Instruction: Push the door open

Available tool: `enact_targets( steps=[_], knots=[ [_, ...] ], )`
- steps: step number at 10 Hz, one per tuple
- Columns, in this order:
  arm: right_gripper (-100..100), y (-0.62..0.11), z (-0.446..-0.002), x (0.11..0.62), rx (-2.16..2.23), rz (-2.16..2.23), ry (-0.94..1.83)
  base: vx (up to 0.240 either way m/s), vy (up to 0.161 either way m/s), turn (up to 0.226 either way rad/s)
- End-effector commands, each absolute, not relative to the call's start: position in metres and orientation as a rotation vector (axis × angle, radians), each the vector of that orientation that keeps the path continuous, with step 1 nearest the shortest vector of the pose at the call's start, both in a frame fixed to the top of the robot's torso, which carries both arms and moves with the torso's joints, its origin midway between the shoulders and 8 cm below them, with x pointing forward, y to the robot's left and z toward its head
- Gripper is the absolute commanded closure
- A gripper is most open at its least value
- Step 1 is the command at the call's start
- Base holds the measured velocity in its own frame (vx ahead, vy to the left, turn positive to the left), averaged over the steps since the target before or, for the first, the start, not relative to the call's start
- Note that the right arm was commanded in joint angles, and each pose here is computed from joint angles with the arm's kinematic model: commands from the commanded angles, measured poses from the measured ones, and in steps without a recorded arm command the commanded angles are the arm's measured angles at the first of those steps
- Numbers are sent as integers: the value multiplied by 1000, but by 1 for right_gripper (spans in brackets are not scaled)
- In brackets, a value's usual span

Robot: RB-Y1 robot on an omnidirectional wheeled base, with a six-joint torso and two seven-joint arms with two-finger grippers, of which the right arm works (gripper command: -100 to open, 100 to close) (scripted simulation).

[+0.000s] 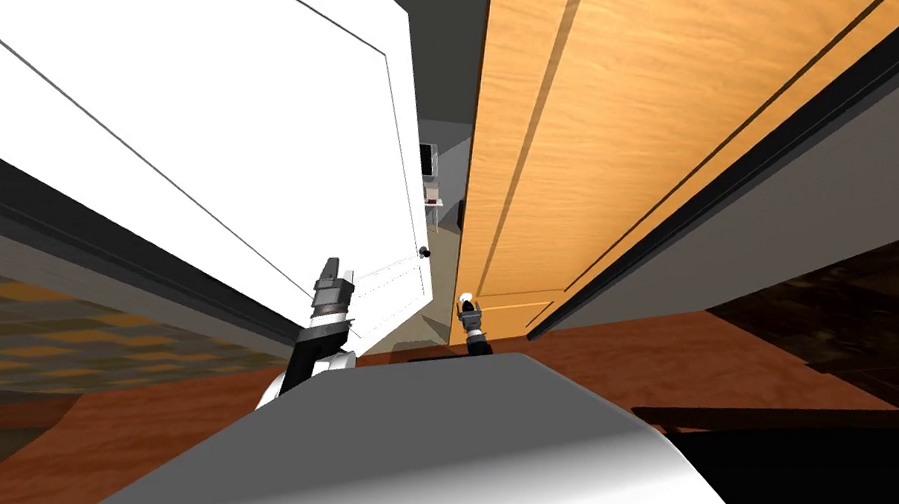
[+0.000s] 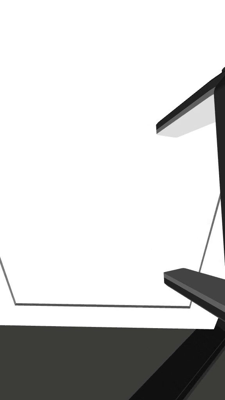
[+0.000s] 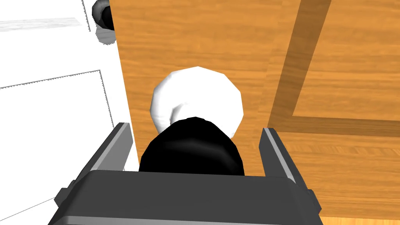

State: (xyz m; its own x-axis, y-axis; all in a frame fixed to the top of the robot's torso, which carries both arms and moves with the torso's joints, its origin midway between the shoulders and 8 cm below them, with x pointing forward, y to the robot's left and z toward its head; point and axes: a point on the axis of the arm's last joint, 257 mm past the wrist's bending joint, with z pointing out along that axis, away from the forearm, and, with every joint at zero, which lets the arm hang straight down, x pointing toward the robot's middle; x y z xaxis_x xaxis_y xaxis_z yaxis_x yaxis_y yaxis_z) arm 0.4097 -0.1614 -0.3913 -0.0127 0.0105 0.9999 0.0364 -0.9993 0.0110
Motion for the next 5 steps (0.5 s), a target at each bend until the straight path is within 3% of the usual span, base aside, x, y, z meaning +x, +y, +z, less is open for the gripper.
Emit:
enact_targets(
  steps=[1, 5],
  knots=[
    [100, -161, -392, 410, -2195, -2221, -53, -14, 2, -1],
    [100, -161, -392, 410, -2195, -2221, -53, -11, 1, 3]
  ],
)
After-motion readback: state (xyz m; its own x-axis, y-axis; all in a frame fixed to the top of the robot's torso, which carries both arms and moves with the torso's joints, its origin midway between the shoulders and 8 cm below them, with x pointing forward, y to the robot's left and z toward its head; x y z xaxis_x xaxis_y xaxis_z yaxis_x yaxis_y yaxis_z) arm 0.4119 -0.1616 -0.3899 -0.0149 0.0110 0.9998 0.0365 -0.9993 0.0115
